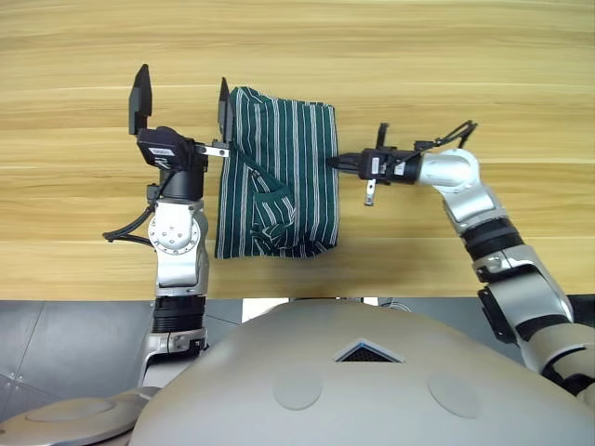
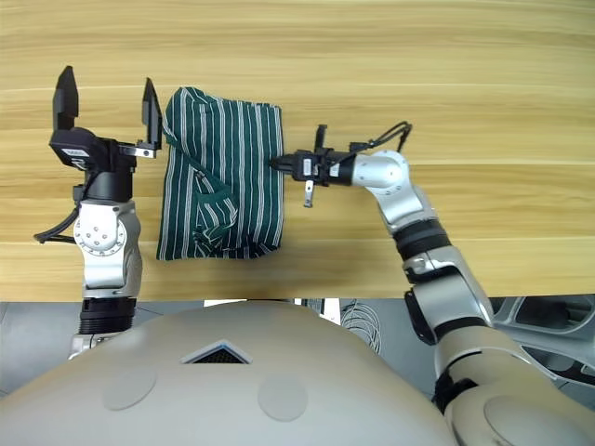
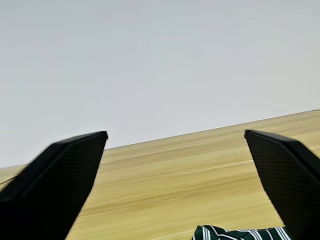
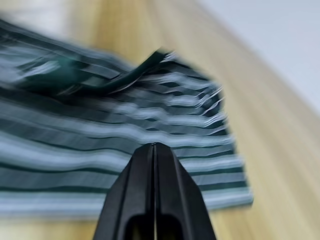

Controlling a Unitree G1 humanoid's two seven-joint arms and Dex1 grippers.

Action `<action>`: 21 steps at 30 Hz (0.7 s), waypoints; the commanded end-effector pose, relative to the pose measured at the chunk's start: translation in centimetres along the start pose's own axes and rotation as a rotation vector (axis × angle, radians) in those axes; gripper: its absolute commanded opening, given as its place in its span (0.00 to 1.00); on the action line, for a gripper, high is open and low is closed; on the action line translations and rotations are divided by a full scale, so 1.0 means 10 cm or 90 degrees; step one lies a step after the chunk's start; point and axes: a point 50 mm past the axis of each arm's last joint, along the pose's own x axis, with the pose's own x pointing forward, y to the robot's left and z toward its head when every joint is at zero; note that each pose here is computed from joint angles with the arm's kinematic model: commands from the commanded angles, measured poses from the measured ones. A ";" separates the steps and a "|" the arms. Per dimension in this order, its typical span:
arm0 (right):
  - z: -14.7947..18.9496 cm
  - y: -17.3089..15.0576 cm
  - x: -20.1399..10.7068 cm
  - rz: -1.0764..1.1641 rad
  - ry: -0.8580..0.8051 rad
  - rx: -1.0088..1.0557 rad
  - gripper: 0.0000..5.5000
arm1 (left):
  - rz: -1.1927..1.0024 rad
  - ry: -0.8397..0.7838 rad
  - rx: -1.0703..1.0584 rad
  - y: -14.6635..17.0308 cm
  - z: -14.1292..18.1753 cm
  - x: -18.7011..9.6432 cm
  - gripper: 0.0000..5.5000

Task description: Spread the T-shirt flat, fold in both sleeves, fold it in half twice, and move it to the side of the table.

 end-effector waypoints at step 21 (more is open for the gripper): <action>0.35 0.29 0.50 0.189 0.051 -0.128 0.01 | 0.013 -0.028 0.014 0.20 0.09 0.11 0.91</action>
